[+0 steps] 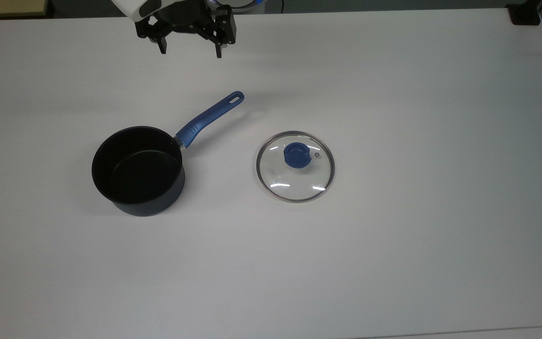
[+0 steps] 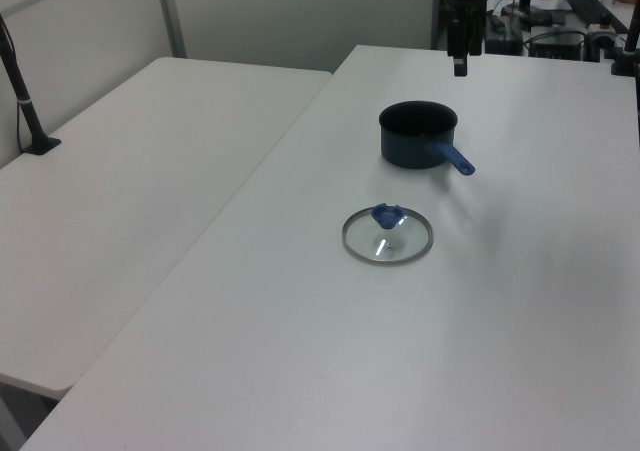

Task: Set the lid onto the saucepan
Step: 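Move the gripper over the glass lid and lower toward its blue knob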

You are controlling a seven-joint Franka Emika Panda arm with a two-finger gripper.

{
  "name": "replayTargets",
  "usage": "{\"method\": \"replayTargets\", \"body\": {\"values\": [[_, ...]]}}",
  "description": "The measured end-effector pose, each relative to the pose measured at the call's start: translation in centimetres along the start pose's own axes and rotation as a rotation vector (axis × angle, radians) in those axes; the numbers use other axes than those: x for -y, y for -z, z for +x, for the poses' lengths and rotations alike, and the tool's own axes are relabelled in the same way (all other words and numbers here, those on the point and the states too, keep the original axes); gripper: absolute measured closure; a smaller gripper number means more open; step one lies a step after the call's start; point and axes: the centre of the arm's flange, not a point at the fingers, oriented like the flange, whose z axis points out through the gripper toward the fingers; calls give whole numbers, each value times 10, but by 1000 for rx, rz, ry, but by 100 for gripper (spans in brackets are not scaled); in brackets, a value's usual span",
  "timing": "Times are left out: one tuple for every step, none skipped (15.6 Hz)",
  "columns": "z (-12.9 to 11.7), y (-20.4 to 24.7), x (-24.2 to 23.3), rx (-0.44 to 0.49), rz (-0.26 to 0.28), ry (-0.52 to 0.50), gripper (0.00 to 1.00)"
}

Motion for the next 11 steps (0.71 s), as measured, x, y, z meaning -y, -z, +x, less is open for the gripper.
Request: {"method": "replayTargets", "body": {"values": [[0, -2, 0, 4, 0, 1, 0], [0, -3, 1, 7, 0, 1, 0], [2, -5, 1, 5, 0, 2, 0], [5, -6, 2, -9, -1, 4, 0], [9, -9, 5, -26, -1, 8, 0], [14, -14, 9, -38, -3, 15, 0], [19, -20, 16, -44, -4, 27, 0], [25, -27, 26, -51, -5, 42, 0], [30, -34, 35, -57, -5, 56, 0], [35, -39, 44, -63, -6, 70, 0], [38, -45, 53, -64, -7, 85, 0]]}}
